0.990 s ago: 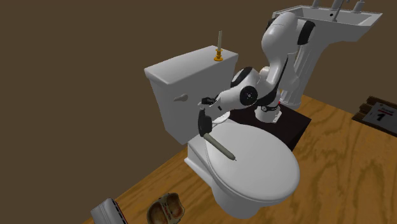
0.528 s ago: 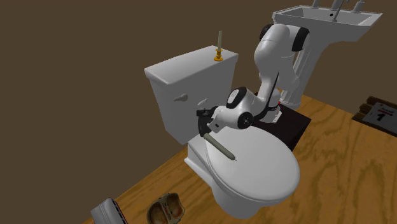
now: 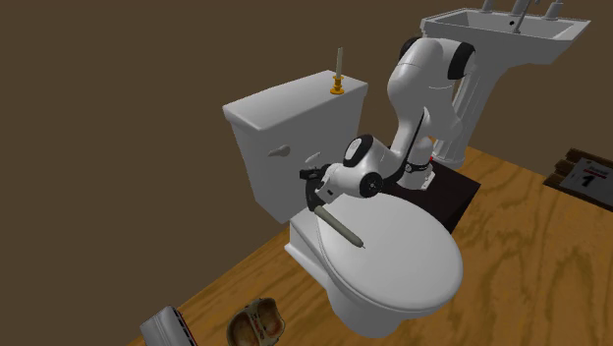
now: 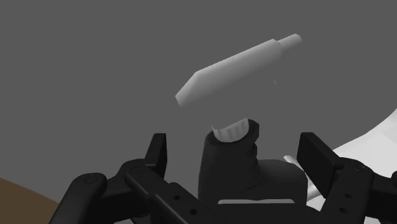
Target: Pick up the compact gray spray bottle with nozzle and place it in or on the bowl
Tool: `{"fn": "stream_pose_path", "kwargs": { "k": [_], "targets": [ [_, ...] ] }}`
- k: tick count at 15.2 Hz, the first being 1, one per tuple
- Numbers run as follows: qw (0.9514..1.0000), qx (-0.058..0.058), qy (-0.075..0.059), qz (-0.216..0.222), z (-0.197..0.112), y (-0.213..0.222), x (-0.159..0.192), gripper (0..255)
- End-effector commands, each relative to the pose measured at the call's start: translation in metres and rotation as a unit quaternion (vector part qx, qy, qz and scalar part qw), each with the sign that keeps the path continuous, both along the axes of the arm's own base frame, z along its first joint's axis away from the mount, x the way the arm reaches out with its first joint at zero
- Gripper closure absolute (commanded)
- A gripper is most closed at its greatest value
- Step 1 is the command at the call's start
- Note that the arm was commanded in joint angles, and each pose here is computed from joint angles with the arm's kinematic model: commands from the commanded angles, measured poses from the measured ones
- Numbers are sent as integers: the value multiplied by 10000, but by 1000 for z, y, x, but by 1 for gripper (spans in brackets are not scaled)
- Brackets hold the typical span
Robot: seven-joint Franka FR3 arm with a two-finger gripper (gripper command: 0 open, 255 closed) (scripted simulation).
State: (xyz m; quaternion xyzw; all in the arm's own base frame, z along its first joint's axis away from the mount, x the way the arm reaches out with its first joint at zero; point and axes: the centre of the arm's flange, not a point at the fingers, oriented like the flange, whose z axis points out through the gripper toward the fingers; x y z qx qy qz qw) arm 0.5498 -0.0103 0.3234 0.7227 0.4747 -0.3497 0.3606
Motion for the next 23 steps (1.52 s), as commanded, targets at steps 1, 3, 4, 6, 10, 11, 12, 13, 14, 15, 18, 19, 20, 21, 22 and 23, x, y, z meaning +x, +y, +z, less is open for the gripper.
{"fn": "stream_pose_path", "kwargs": {
  "k": [1,3,4,6,10,11,12,13,14,15,18,19,20,21,22,23],
  "targets": [
    [10000,0,-1,1,0,0,0,0],
    [10000,0,-1,1,0,0,0,0],
    [10000,0,0,1,0,0,0,0],
    [10000,0,0,1,0,0,0,255],
    [10000,0,-1,1,0,0,0,255],
    [10000,0,0,1,0,0,0,255],
    [10000,0,0,1,0,0,0,255],
    [10000,0,0,1,0,0,0,255],
    [10000,0,-1,1,0,0,0,255],
    [10000,0,0,1,5,0,0,255],
    [10000,0,-1,1,21,0,0,255],
    [10000,0,-1,1,26,0,0,255],
    [10000,0,-1,1,31,0,0,255],
    [10000,0,-1,1,37,0,0,255],
    [10000,0,-1,1,42,0,0,255],
    [10000,0,-1,1,47,0,0,255]
  ]
}}
